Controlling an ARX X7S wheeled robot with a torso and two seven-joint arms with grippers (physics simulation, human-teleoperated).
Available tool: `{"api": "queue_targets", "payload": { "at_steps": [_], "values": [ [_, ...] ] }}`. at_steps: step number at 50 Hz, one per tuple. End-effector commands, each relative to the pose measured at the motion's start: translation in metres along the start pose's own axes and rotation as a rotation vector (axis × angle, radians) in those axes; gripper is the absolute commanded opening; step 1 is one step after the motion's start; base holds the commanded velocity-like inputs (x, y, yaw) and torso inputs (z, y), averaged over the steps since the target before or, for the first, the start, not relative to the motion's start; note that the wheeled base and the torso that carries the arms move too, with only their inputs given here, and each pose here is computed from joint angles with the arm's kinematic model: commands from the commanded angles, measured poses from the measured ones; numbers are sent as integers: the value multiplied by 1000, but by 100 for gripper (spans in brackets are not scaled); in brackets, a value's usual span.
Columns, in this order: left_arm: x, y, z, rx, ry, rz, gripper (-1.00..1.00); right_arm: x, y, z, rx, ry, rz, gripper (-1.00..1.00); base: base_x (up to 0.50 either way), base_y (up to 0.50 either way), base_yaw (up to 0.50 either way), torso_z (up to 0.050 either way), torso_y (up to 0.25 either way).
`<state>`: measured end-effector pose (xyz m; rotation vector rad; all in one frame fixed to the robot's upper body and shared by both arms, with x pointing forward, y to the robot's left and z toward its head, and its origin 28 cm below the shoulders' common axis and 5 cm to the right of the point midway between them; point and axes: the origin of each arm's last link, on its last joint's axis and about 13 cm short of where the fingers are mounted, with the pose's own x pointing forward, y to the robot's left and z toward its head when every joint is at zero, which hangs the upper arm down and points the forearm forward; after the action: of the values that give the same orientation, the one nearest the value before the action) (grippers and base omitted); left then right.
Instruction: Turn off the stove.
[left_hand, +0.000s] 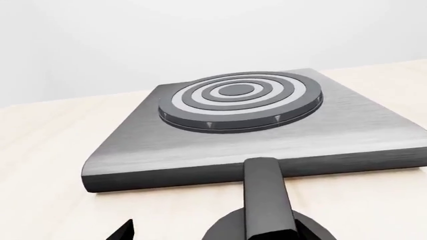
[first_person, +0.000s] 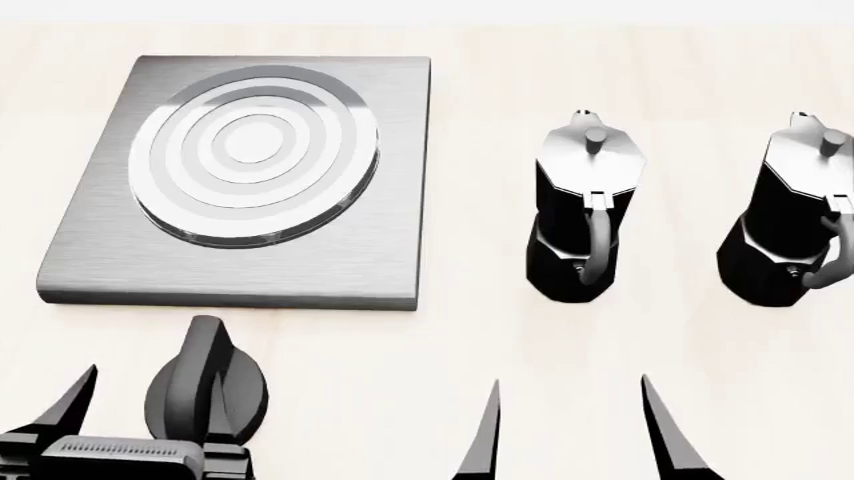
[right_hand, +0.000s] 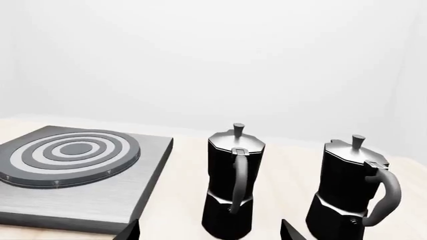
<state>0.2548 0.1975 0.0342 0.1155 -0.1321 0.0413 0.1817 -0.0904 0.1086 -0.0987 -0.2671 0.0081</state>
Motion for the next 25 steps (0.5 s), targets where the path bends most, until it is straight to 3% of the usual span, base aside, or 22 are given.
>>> {"api": "queue_targets", "payload": {
  "at_steps": [1, 25],
  "values": [
    [-2, 8, -9, 2, 51, 35, 100, 0, 0, -1, 0, 3, 0, 100, 0, 0, 0, 0, 0],
    [-10, 19, -14, 17, 80, 66, 100, 1, 0, 0, 2, 2, 0, 100, 0, 0, 0, 0, -1]
  ]
}}
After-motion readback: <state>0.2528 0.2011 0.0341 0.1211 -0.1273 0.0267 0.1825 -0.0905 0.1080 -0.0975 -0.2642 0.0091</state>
